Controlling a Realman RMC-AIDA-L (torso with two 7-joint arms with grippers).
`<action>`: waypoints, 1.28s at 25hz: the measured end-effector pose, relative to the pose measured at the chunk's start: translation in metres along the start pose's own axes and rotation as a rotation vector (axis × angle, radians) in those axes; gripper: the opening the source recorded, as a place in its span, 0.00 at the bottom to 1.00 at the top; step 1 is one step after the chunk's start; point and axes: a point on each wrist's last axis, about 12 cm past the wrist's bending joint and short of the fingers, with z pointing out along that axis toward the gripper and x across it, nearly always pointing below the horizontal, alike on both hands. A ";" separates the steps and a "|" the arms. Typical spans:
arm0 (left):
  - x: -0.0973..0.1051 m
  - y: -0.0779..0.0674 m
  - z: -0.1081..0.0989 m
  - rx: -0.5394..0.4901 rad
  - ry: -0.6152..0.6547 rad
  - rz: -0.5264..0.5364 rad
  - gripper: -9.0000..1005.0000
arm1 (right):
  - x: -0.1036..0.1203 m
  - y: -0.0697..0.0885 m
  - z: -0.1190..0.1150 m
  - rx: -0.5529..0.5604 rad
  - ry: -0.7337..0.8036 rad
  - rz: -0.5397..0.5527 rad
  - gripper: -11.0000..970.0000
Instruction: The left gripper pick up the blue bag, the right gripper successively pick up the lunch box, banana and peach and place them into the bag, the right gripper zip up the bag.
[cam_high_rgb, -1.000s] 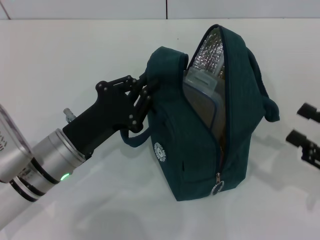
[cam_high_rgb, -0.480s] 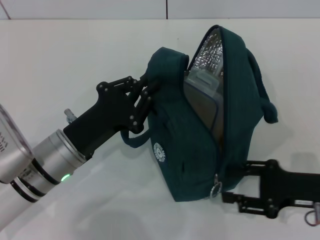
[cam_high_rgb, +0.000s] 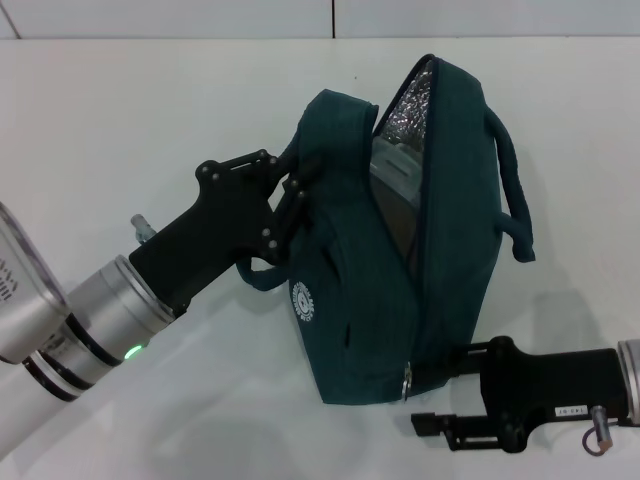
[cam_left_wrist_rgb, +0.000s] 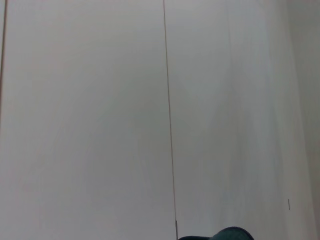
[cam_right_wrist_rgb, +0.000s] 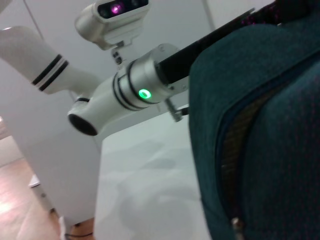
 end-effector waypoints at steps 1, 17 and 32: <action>0.000 0.000 0.000 0.000 0.000 0.000 0.19 | 0.000 0.001 0.001 -0.013 0.007 0.000 0.55; -0.001 0.001 0.003 0.002 -0.004 0.004 0.20 | -0.017 0.001 0.017 -0.089 -0.005 -0.036 0.50; -0.001 0.002 0.004 0.003 -0.006 0.005 0.21 | -0.014 0.003 0.017 -0.099 0.027 -0.098 0.35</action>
